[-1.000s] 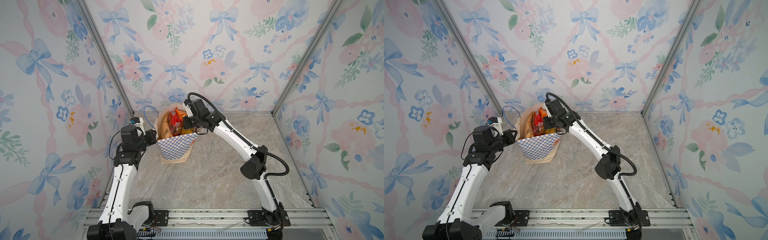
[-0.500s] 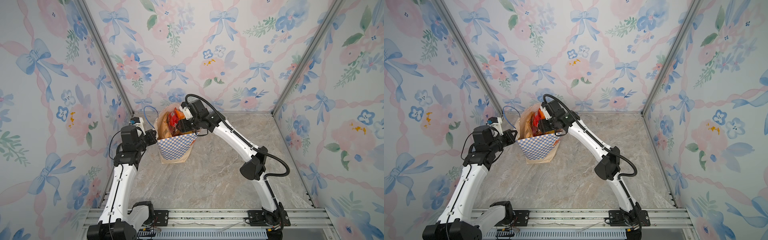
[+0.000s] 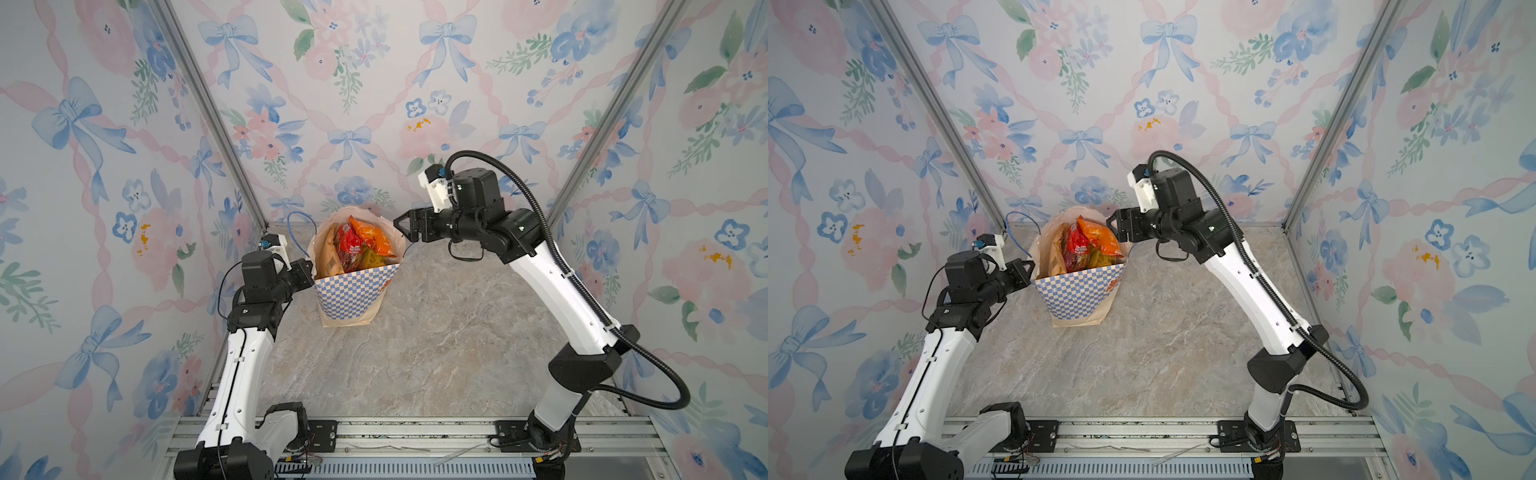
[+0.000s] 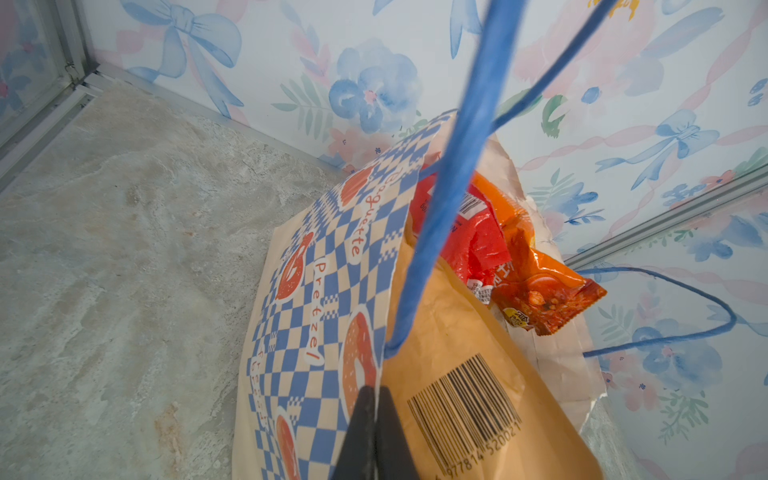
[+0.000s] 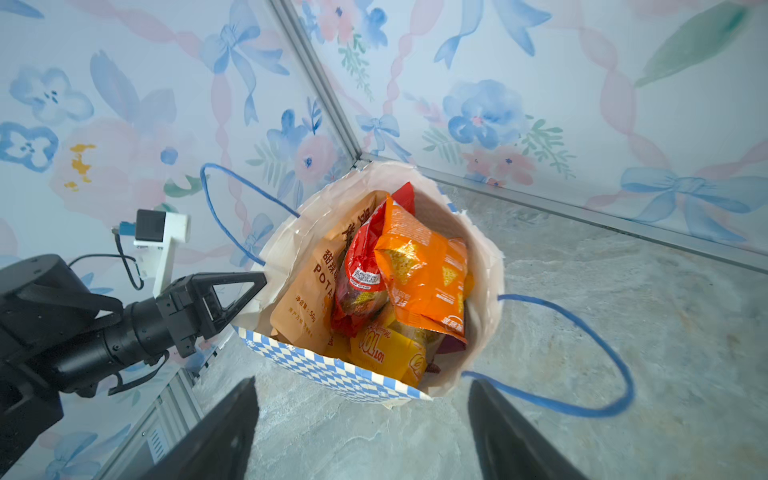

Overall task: Place the snacks into the paper bag
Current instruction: Place the snack in the paper bag, then shake the paper bag at the middle-left of the table.

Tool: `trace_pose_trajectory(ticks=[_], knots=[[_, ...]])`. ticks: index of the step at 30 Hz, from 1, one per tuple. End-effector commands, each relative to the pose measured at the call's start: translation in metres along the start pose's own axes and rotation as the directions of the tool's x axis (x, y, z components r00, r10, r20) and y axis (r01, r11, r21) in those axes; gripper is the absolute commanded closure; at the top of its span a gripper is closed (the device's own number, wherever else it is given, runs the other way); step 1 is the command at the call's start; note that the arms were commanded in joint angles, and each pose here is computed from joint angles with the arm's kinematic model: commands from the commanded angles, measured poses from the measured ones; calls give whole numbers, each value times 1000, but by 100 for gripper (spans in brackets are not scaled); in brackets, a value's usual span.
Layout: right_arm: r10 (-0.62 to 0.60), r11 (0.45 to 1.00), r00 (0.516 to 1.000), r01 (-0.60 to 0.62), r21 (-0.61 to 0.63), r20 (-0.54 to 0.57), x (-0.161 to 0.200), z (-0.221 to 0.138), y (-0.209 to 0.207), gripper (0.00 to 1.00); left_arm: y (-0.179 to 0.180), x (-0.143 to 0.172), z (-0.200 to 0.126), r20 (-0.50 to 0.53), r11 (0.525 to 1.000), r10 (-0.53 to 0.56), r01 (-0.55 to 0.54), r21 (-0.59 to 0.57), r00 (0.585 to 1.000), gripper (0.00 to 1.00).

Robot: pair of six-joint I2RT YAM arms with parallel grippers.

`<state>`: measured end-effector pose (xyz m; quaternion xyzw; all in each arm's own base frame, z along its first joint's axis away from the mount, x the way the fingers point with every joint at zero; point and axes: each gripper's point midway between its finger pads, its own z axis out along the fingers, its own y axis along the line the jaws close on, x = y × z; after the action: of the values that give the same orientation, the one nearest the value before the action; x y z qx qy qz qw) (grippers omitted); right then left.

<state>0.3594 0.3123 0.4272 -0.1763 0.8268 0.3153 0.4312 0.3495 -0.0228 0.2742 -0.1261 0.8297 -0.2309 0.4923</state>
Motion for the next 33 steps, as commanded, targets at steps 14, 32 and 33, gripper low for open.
trace_pose_trajectory(ticks=[14,32,33], knots=[[298,954,954,-297,-50,19,30,6,-81,13,-4,-9,-8,30,1000,-7,7,7,1000,100],[388,910,922,-385,-154,-16,38,28,-80,10,-9,-13,-7,36,999,-20,19,30,999,100],[386,910,922,-384,-158,-23,38,32,-78,10,-9,-14,-7,38,999,-18,17,31,999,100]])
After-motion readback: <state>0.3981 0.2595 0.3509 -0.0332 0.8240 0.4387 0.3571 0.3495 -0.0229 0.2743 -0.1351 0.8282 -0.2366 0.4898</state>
